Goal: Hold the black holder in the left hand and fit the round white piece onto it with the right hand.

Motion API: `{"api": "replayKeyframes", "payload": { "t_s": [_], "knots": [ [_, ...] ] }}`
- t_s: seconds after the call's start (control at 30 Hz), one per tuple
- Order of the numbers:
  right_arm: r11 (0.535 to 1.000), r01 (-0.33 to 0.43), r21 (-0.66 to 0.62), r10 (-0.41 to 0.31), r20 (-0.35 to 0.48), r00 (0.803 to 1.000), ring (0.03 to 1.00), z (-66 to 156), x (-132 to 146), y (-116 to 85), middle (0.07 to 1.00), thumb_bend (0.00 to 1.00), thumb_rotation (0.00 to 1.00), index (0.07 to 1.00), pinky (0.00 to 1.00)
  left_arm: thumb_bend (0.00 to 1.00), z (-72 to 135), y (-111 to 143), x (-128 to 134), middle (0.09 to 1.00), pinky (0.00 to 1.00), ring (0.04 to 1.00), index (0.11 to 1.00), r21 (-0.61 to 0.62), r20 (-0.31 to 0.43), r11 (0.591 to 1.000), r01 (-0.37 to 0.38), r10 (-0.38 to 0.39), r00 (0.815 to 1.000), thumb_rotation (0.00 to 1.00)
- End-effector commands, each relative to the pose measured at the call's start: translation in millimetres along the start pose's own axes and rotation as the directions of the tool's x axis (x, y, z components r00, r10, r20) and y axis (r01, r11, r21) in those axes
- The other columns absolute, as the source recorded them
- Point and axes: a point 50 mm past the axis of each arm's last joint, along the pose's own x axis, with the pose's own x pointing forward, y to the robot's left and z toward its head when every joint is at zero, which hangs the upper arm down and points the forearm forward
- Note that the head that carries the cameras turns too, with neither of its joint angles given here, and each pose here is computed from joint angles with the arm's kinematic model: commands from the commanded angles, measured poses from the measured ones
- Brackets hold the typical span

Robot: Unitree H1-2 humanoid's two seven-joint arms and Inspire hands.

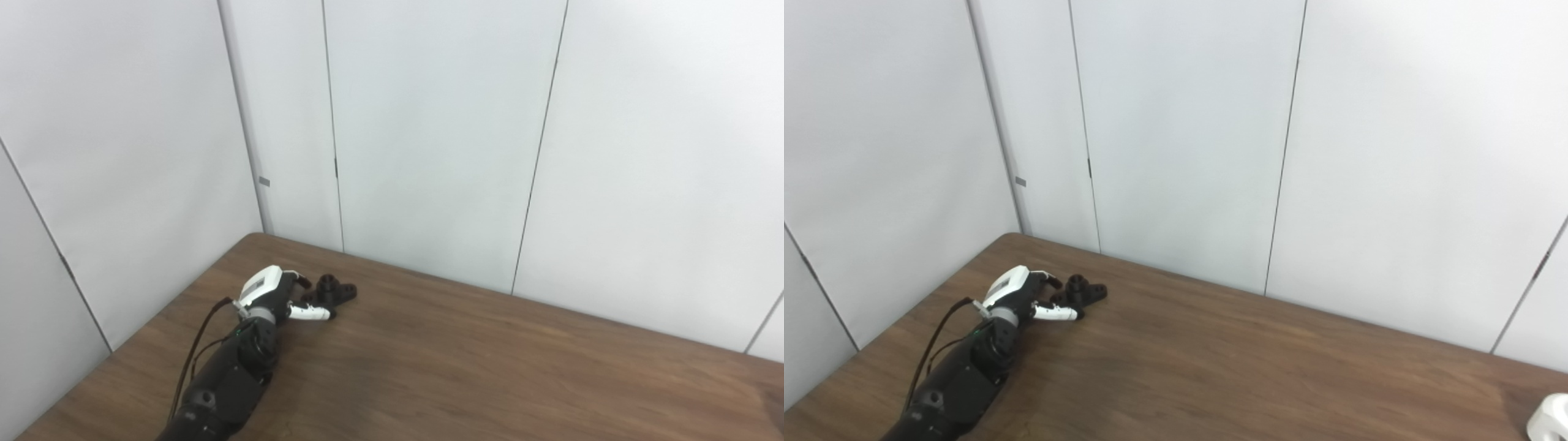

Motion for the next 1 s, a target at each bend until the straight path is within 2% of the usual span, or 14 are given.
{"api": "replayKeyframes", "payload": {
  "t_s": [0.0, 0.2, 0.33, 0.6, 0.83, 0.87, 0.93, 0.97],
  "knots": [
    [0.999, 0.025, 0.021, -0.023, -0.101, 0.995, 0.895, -22.2, -14.8, 4.6, 0.872, 0.49, 1.0, 0.895, 0.88, 0.85, 12.5, 25.9, 9.6, 0.939, 1.0, 1.0, 0.754, 0.023, 0.045, 0.997, -0.069, 0.068, 0.997, 0.32],
    [0.999, 0.029, 0.014, -0.028, -0.105, 0.994, 0.921, -21.1, -15.2, 5.5, 0.882, 0.54, 1.0, 0.91, 0.94, 0.85, 13.3, 23.6, 11.6, 0.935, 1.0, 1.0, 0.743, -0.01, 0.049, 0.998, -0.061, 0.061, 0.997, 0.33],
    [0.999, 0.031, 0.012, -0.03, -0.1, 0.995, 0.898, -20.1, -15.7, 6.3, 0.883, 0.55, 1.0, 0.914, 0.91, 0.85, 17.6, 20.7, 9.6, 0.933, 1.0, 1.0, 0.735, -0.064, 0.044, 0.997, -0.046, 0.049, 0.998, 0.31],
    [0.999, 0.033, 0.01, -0.031, -0.102, 0.994, 0.916, -18.6, -18.0, 6.2, 0.893, 0.57, 1.0, 0.928, 0.92, 0.84, 21.1, 14.7, 8.8, 0.928, 1.0, 1.0, 0.718, -0.078, 0.05, 0.996, -0.035, 0.039, 0.998, 0.28],
    [0.999, 0.03, 0.022, -0.027, -0.097, 0.995, 0.917, -17.1, -18.0, 7.1, 0.902, 0.58, 0.99, 0.938, 0.95, 0.82, 18.5, 11.8, 10.7, 0.904, 1.0, 0.993, 0.658, -0.079, 0.059, 0.996, -0.049, 0.053, 0.997, 0.21],
    [0.999, 0.031, 0.021, -0.028, -0.098, 0.995, 0.92, -17.2, -18.2, 7.0, 0.906, 0.59, 0.99, 0.941, 0.97, 0.62, 18.0, 11.3, 10.9, 0.894, 1.0, 0.991, 0.548, -0.083, 0.059, 0.995, -0.049, 0.054, 0.997, 0.12],
    [0.999, 0.031, 0.021, -0.029, -0.097, 0.995, 0.924, -17.0, -18.4, 6.9, 0.909, 0.59, 0.99, 0.943, 0.98, 0.54, 17.3, 10.9, 10.7, 0.881, 1.0, 0.986, 0.501, -0.09, 0.064, 0.995, -0.048, 0.054, 0.997, 0.08],
    [0.999, 0.033, 0.02, -0.03, -0.098, 0.995, 0.924, -16.8, -18.6, 7.1, 0.909, 0.59, 0.99, 0.944, 0.98, 0.54, 16.7, 10.7, 10.6, 0.879, 1.0, 0.984, 0.499, -0.092, 0.068, 0.995, -0.048, 0.055, 0.996, 0.07]
  ]
}}
